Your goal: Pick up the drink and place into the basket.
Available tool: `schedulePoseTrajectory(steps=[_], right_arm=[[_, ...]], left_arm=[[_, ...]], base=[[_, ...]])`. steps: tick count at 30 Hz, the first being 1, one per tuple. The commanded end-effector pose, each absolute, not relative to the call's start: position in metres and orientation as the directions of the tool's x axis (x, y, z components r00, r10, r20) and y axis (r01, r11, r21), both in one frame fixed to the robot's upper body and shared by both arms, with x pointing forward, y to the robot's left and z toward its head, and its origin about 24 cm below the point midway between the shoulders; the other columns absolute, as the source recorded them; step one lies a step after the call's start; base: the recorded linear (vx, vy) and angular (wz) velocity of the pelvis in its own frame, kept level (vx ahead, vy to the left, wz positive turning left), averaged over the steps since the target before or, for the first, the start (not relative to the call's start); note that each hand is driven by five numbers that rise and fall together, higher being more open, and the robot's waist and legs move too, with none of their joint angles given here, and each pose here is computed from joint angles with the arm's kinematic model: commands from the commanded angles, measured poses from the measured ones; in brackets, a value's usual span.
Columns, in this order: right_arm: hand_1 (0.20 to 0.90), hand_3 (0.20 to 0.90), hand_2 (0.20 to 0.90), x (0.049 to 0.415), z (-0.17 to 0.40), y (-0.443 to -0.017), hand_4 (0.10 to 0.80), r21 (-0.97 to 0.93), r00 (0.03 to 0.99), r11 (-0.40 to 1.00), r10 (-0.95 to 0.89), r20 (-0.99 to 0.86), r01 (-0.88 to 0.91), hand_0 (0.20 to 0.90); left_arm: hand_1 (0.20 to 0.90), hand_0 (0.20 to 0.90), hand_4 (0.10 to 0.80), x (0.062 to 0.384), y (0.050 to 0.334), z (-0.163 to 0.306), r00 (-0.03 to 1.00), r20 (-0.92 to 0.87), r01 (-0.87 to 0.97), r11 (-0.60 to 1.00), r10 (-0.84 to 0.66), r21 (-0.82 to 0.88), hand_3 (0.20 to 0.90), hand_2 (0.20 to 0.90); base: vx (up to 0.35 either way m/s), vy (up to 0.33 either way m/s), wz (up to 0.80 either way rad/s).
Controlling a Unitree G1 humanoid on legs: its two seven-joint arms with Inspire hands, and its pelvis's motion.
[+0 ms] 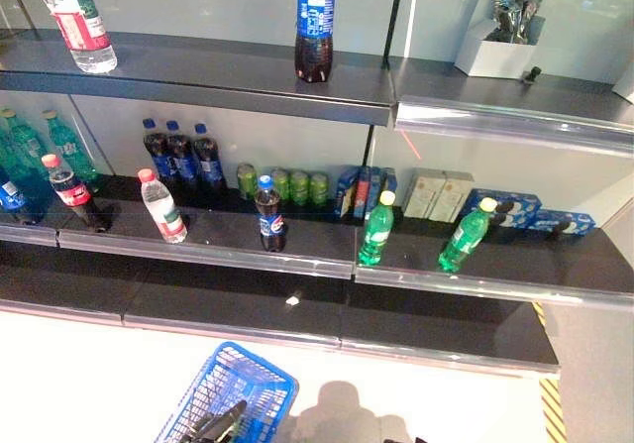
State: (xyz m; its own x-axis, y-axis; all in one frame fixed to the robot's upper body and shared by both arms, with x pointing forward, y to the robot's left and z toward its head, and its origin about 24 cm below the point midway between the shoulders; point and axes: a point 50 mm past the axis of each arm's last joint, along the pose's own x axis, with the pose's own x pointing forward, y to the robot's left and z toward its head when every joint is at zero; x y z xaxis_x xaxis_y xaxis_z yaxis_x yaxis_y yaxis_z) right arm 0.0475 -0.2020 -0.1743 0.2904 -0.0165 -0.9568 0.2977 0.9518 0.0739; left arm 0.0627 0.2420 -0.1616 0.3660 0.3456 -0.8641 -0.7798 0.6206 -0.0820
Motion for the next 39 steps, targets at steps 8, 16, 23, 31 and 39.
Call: schedulePoseTrajectory(steps=[8, 16, 23, 31, 39], right_arm=[[0.9, 0.9, 0.9, 0.05, -0.174, -0.216, 0.8, -0.038, 0.211, 0.946, -0.11, -0.971, 0.321, 0.9], [0.9, 0.9, 0.9, 0.043, -0.175, -0.216, 0.8, -0.063, 0.14, 0.924, -0.124, -0.982, 0.377, 0.9], [0.9, 0.9, 0.9, 0.036, -0.175, -0.218, 0.8, -0.104, 0.09, 0.915, -0.15, -0.985, 0.391, 0.9], [0.9, 0.9, 0.9, 0.047, -0.173, -0.221, 0.8, -0.142, 0.168, 0.943, -0.199, -0.965, 0.3, 0.9], [0.9, 0.9, 0.9, 0.114, -0.155, -0.227, 0.8, -0.176, 0.47, 0.952, -0.279, -0.838, 0.252, 0.9]], left_arm=[[0.3, 0.3, 0.1, 0.08, 0.233, -0.161, 0.436, -0.844, -0.71, 0.696, 0.311, -0.11, 0.2, 0.3], [0.3, 0.3, 0.1, 0.078, 0.232, -0.161, 0.434, -0.845, -0.704, 0.703, 0.313, -0.102, 0.2, 0.3], [0.3, 0.3, 0.1, 0.076, 0.232, -0.162, 0.433, -0.847, -0.698, 0.709, 0.309, -0.099, 0.2, 0.3], [0.3, 0.3, 0.1, 0.077, 0.232, -0.161, 0.438, -0.845, -0.689, 0.718, 0.306, -0.097, 0.2, 0.3], [0.3, 0.3, 0.1, 0.089, 0.238, -0.157, 0.455, -0.833, -0.673, 0.734, 0.315, -0.09, 0.2, 0.3]], base=[[0.0, 0.0, 0.0], [0.0, 0.0, 0.0], [0.0, 0.0, 0.0], [0.0, 0.0, 0.0], [-0.007, -0.021, 0.0]])
